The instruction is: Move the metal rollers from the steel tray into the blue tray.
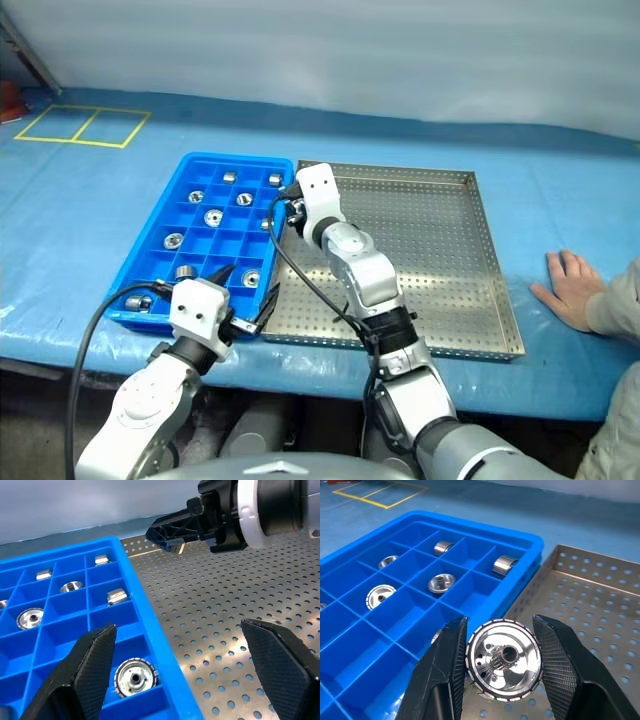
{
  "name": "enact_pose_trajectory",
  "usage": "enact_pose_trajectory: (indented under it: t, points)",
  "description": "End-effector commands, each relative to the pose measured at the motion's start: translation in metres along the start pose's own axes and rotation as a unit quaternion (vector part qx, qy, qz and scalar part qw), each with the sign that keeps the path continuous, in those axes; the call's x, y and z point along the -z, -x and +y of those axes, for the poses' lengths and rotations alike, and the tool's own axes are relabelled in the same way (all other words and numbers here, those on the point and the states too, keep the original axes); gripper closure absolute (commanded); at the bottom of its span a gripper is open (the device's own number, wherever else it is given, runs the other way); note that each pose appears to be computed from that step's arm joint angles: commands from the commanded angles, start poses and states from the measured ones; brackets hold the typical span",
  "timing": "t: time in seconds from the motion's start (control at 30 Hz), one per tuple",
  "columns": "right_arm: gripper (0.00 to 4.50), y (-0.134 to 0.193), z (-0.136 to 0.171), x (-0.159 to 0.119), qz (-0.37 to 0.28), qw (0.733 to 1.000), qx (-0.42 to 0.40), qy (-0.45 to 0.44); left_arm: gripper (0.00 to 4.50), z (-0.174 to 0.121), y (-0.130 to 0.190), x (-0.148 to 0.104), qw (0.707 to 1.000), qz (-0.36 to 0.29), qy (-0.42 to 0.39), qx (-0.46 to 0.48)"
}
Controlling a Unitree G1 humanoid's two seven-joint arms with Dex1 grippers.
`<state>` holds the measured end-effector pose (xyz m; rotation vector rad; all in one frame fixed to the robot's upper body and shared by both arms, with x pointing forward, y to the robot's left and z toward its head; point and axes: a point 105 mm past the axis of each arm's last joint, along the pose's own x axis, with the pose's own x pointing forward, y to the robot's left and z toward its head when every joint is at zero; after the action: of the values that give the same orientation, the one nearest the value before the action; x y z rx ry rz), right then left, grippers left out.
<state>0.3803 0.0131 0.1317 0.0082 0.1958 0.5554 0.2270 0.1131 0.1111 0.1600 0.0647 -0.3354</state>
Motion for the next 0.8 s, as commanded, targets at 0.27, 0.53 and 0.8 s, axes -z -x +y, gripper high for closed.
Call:
enact_pose_trajectory:
  t: [0.27,0.53,0.8]
  points:
    - [2.78,-0.01,0.033,-0.01,-0.026,0.998,-0.06,0.008,0.16,0.001,0.007,-0.015,0.999,-0.029,-0.009,-0.017]
    - [2.78,-0.011,0.06,-0.014,-0.035,0.993,-0.111,0.012,0.16,-0.001,0.007,-0.015,0.999,-0.031,-0.008,-0.016]
    - [2.78,-0.016,0.059,-0.012,-0.033,0.993,-0.112,0.017,0.16,0.0,0.012,-0.013,0.999,-0.026,-0.007,-0.026]
